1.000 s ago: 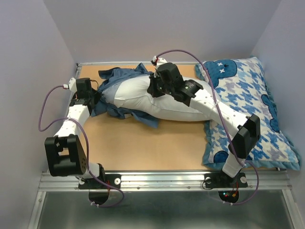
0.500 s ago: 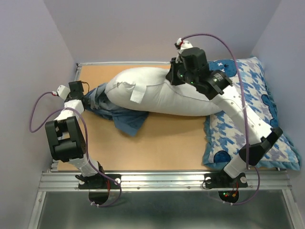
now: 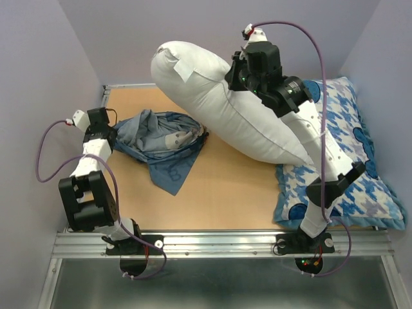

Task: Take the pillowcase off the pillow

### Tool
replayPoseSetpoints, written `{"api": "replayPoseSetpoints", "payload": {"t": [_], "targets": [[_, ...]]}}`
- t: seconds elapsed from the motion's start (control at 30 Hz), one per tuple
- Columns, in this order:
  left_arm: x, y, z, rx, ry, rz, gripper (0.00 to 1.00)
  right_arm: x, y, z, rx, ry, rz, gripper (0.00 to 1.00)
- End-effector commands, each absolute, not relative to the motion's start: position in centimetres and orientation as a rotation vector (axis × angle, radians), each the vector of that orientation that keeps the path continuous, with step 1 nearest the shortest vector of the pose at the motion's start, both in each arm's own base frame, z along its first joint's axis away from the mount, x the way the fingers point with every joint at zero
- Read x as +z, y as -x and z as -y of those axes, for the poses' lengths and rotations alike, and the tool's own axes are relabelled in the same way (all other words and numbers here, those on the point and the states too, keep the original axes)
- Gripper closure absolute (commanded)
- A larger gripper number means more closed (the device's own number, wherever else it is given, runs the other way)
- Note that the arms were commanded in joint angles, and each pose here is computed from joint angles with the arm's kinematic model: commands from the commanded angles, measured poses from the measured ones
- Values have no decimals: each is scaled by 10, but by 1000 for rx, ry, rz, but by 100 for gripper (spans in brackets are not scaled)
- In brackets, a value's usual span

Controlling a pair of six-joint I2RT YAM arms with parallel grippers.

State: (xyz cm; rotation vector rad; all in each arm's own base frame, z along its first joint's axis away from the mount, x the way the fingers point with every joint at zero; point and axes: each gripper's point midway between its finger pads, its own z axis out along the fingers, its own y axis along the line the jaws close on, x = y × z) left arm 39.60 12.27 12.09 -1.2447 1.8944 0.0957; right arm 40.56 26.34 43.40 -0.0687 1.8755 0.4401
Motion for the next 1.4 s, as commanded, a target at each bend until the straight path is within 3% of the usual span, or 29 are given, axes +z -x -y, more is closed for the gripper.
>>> {"api": "replayPoseSetpoints", "payload": {"t": [0.0, 0.07, 0.17, 0.2, 0.27, 0.37, 0.53, 0.6, 0.63, 0.73, 0.77, 0.8, 0.93, 1.37], "targets": [[174, -398, -107, -39, 1108, -1804, 76, 477, -427, -277, 543, -30, -1708, 99], [179, -395, -99, -82, 1053, -1811, 66, 450, -438, -295, 580, -10, -1732, 99], [204, -388, -91, -115, 982, -1794, 58, 427, -444, -325, 710, 19, -1731, 99], [210, -387, -89, -124, 963, -1789, 57, 395, -447, -335, 726, 37, -1788, 99], [230, -384, -83, -147, 894, -1783, 48, 378, -443, -356, 835, 48, -1805, 99], [254, -381, -71, -202, 812, -1778, 27, 340, -437, -379, 912, 52, -1846, 99], [303, -366, -29, -333, 576, -1743, 26, 306, -426, -412, 1009, 124, -1903, 96], [320, -357, -2, -401, 469, -1729, 25, 301, -413, -418, 1023, 158, -1915, 73], [324, -354, 6, -420, 435, -1725, 25, 305, -408, -417, 1034, 162, -1908, 50], [340, -338, 44, -506, 292, -1698, 25, 320, -390, -402, 1044, 175, -1885, 27], [347, -331, 55, -541, 243, -1672, 25, 335, -380, -393, 1050, 175, -1857, 7], [349, -326, 72, -577, 194, -1674, 25, 340, -374, -388, 1053, 186, -1849, 0], [349, -311, 84, -604, 133, -1663, 25, 360, -342, -358, 1050, 201, -1807, 0], [356, -270, 83, -567, 43, -1600, 23, 341, -281, -226, 768, -22, -1753, 0]]}}
